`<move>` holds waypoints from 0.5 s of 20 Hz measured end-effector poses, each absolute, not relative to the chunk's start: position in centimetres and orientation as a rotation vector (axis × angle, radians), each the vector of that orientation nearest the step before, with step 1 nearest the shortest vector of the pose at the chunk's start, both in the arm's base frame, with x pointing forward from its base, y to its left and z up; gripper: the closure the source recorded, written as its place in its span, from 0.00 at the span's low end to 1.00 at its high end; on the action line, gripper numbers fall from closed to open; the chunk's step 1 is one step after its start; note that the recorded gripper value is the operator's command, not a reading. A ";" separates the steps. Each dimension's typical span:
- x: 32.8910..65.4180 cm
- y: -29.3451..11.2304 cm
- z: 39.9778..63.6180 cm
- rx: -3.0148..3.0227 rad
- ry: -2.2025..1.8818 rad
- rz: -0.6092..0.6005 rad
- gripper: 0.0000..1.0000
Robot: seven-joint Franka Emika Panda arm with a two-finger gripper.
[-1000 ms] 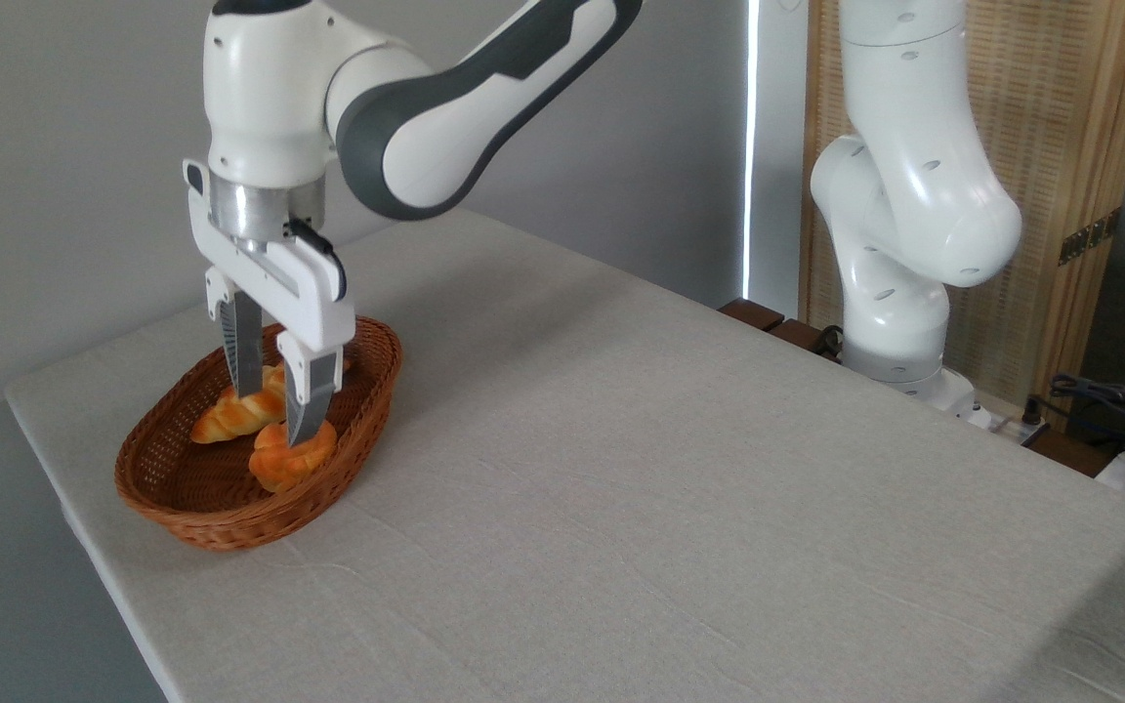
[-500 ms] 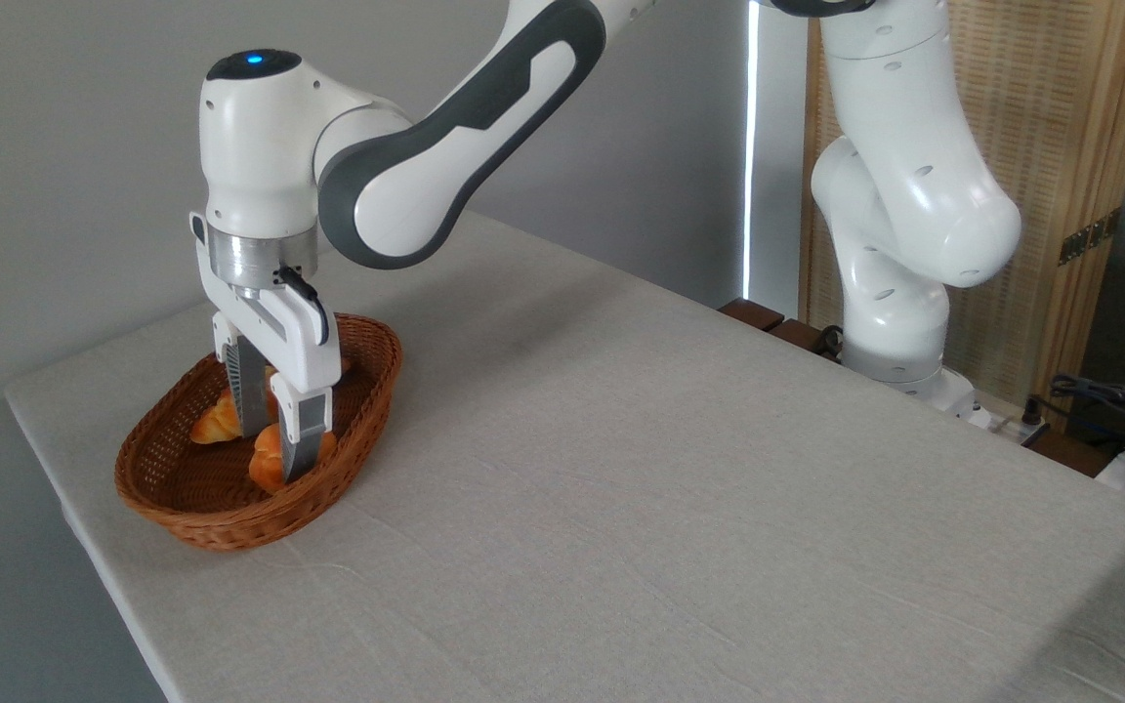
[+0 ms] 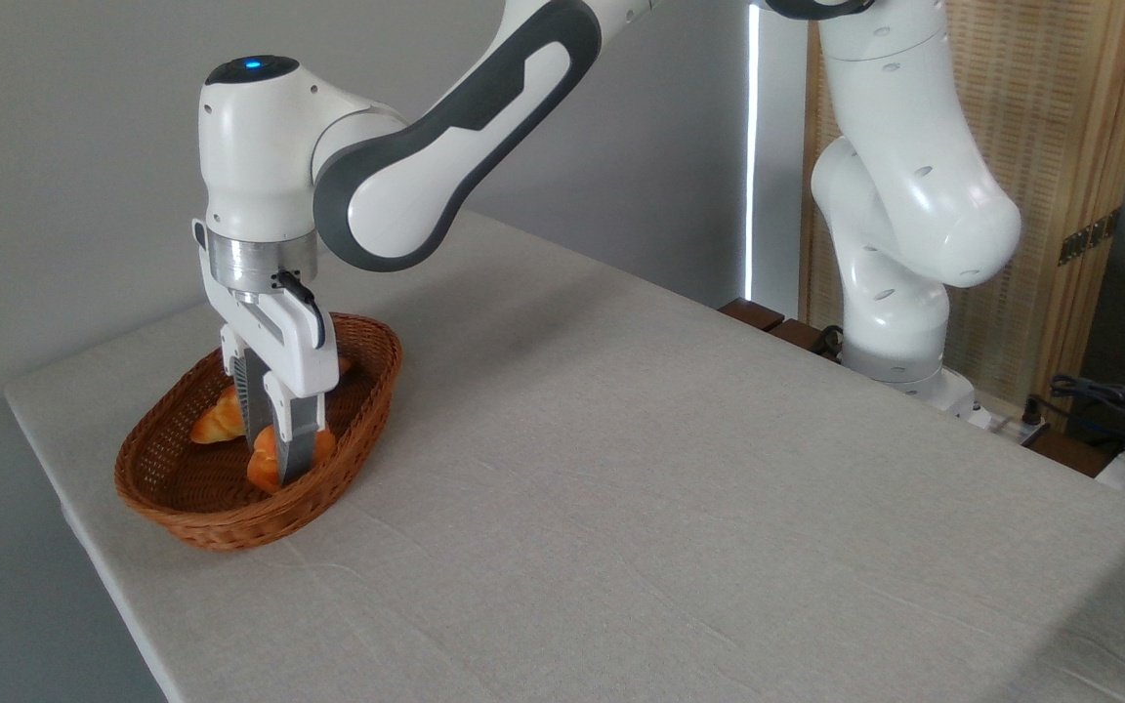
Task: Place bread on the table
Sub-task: 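Close the gripper on the round orange bun and lift it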
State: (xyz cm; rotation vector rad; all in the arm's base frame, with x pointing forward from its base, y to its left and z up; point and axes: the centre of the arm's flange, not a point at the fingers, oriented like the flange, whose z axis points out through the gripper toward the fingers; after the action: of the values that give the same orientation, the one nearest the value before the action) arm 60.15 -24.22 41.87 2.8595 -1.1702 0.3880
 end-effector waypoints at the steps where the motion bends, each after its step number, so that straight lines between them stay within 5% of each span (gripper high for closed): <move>1: 60.2 -24.2 41.9 2.860 -1.169 0.388 0.68; 10: 60.4 -24.4 43.4 2.866 -1.127 0.431 0.63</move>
State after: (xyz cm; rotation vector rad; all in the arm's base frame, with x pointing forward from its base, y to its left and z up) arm 60.44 -24.43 43.36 2.8664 -1.1267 0.4306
